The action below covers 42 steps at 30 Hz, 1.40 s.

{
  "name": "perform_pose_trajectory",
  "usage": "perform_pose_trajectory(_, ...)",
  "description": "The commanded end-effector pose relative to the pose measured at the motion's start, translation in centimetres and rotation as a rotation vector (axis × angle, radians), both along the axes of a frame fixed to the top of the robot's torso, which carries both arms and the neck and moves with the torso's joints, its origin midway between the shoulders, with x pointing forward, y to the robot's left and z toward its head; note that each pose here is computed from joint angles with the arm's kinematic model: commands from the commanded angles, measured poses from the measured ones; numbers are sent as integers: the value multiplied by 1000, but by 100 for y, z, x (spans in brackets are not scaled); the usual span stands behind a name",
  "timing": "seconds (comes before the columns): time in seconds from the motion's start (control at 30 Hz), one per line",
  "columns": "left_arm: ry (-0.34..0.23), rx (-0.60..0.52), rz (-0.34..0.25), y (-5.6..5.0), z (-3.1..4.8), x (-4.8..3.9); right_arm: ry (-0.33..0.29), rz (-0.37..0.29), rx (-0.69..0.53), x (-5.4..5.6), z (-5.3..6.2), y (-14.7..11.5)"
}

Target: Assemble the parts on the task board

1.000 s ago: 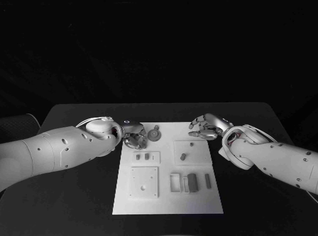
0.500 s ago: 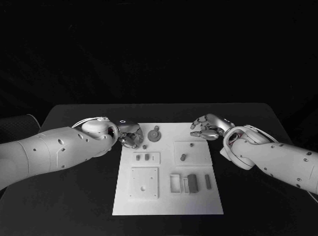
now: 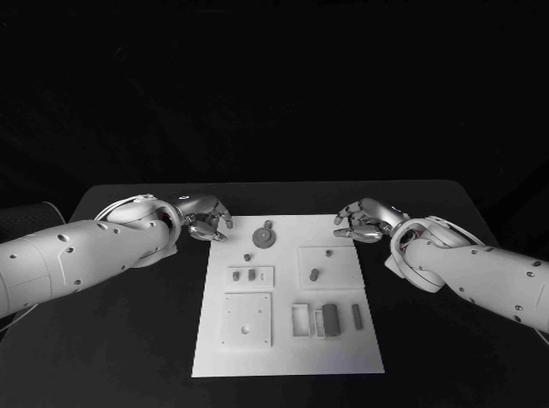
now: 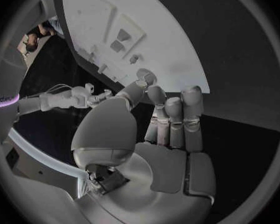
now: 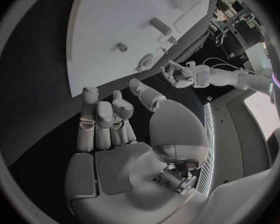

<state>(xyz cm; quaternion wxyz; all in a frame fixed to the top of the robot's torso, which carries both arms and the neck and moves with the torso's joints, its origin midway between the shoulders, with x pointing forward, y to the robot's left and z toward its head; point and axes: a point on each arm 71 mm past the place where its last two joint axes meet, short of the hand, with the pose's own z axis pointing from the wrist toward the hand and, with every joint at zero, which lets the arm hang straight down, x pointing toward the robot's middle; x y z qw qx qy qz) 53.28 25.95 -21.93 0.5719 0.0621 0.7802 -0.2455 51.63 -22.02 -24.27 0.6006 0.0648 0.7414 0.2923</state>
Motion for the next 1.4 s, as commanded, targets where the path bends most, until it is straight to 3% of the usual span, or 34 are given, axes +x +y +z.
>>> perform_pose_trajectory(0.03, 5, -223, 81, 63, 125, 6, 17, 28, 3, -14, -3, -18)
perform_pose_trajectory(0.33, 21, -397, 118, 120, 230, -122, 5, 74, -19, -56, -4, 10)
perform_pose_trajectory(0.67, 91, -617, 137, 81, 260, -177, 14, 117, -56, -138, -179, 102)
perform_pose_trajectory(1.17, 111, -643, 151, 87, 247, -160, 28, 132, -99, -213, -371, 153)
perform_pose_trajectory(1.4, 109, -647, 156, 102, 245, -152, 16, 113, -107, -198, -398, 155)
